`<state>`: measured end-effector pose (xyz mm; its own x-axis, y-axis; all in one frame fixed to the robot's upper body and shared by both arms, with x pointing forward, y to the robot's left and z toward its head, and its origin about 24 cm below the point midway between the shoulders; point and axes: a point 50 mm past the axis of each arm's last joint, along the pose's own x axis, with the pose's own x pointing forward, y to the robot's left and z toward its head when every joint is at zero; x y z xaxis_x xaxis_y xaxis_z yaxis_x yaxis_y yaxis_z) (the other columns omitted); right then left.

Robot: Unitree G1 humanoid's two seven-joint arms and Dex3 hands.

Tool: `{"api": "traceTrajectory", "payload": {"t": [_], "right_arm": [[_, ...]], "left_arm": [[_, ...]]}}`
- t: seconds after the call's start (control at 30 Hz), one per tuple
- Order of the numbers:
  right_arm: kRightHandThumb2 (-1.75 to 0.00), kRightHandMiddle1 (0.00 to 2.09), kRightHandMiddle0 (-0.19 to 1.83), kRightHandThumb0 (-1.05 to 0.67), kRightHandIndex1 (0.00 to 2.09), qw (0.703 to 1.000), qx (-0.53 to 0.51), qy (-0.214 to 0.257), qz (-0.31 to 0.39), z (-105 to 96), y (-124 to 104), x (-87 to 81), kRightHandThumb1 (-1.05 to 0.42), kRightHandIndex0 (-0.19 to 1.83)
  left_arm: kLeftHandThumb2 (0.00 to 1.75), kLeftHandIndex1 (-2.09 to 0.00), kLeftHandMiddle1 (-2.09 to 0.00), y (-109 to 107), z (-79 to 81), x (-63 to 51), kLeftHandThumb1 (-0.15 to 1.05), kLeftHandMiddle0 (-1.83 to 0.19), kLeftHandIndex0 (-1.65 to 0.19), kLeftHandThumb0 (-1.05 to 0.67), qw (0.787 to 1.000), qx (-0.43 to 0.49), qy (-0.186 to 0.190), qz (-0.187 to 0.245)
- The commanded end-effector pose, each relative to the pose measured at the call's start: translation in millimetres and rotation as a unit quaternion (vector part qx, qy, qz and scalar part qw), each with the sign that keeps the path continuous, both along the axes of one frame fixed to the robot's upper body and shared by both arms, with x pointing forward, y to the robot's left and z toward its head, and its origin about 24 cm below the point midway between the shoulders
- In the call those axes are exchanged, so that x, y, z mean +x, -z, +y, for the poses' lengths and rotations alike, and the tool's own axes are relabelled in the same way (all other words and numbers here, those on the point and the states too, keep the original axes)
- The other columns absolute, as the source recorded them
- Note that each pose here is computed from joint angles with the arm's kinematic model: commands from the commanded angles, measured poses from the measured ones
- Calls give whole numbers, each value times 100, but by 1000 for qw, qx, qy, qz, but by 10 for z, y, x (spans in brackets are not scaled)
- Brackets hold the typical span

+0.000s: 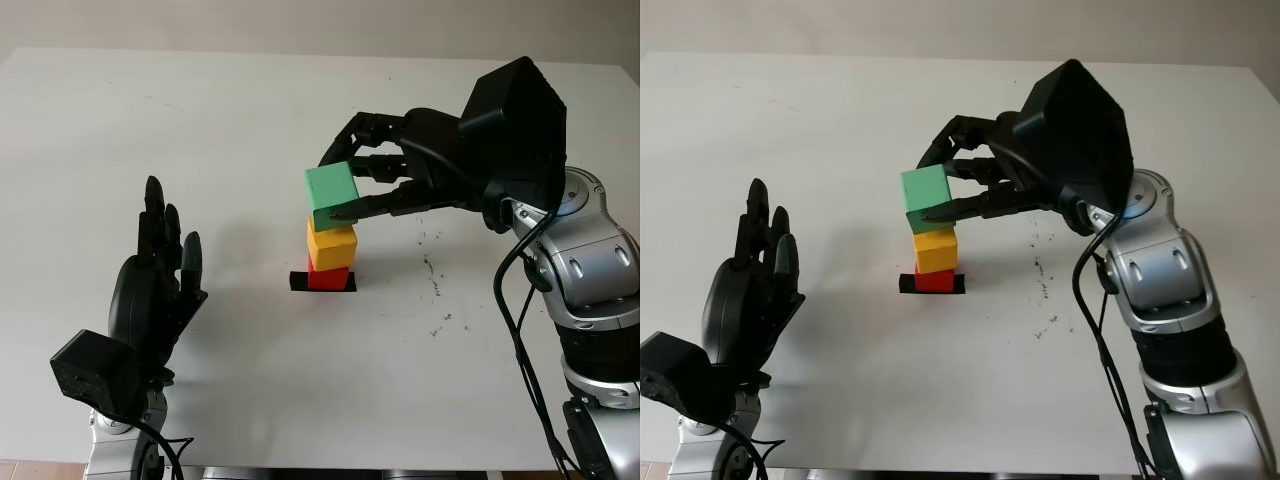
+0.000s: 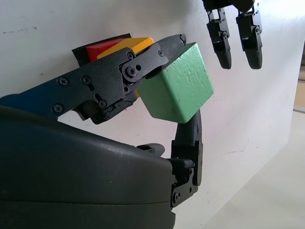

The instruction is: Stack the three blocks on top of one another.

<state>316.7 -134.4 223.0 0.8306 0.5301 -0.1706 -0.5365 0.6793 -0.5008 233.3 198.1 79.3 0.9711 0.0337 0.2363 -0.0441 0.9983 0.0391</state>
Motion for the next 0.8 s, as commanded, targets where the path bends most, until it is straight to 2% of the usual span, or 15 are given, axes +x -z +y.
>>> {"api": "traceTrajectory", "payload": {"t": [0.0,0.77], "right_arm": [[-6,163,30,-50,5,1000,-2,1,3,-19,9,-6,-96,35],[-5,165,32,-52,4,999,-25,6,26,-33,164,36,-95,33]], "left_arm": [[63,0,-5,-13,-2,-21,105,17,19,-68,1000,1,2,-5],[62,0,-5,-33,8,-22,105,17,19,-69,1000,11,-1,3]]}}
